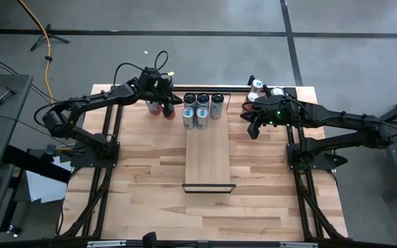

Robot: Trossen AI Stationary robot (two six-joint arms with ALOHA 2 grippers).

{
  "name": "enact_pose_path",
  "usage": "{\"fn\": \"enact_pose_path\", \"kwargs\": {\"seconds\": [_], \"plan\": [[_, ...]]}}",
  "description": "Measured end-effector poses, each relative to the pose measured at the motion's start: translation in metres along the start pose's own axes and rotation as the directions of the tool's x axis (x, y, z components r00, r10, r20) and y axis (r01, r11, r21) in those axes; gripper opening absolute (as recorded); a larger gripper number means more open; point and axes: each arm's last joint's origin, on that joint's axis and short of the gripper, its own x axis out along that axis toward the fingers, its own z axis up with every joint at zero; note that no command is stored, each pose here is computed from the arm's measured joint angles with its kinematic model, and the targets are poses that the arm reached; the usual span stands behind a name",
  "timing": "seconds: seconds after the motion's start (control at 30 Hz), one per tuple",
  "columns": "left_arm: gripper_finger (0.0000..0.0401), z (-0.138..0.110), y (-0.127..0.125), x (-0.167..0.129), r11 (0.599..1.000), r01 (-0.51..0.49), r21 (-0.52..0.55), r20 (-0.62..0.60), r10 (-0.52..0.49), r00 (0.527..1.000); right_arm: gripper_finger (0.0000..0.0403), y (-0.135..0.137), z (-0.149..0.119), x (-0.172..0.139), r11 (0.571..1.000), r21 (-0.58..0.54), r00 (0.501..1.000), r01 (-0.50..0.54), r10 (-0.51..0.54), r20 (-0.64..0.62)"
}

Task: Place canned beverage on shelf
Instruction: Adjust the soda cans on the shelf

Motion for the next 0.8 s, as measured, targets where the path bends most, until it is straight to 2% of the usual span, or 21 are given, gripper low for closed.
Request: {"fn": "enact_pose_path", "kwargs": {"seconds": [0.2, 0.4, 0.6, 0.8], "plan": [[0.0000, 0.003, -0.001, 0.005, 1.000, 0.003, 0.006, 0.031, -0.004, 1.000, 0.0000, 0.000, 0.000, 0.000, 1.000, -0.002, 1.000, 0.001, -0.001, 0.001], [0.0000, -0.001, 0.001, 0.012, 1.000, -0.008, -0.027, 0.005, 0.008, 1.000, 0.0000, 0.000, 0.000, 0.000, 1.000, -0.002, 1.000, 0.001, -0.001, 0.001], [0.0000, 0.002, 0.002, -0.014, 0.997, -0.051, -0.058, 0.005, 0.051, 0.999, 0.0000, 0.000, 0.000, 0.000, 1.000, -0.009, 1.000, 0.001, -0.001, 0.001], [0.0000, -0.003, -0.012, -0.023, 0.997, 0.003, -0.079, -0.069, -0.009, 0.998, 0.0000, 0.001, 0.000, 0.001, 1.000, -0.017, 1.000, -0.010, 0.010, -0.005]]}}
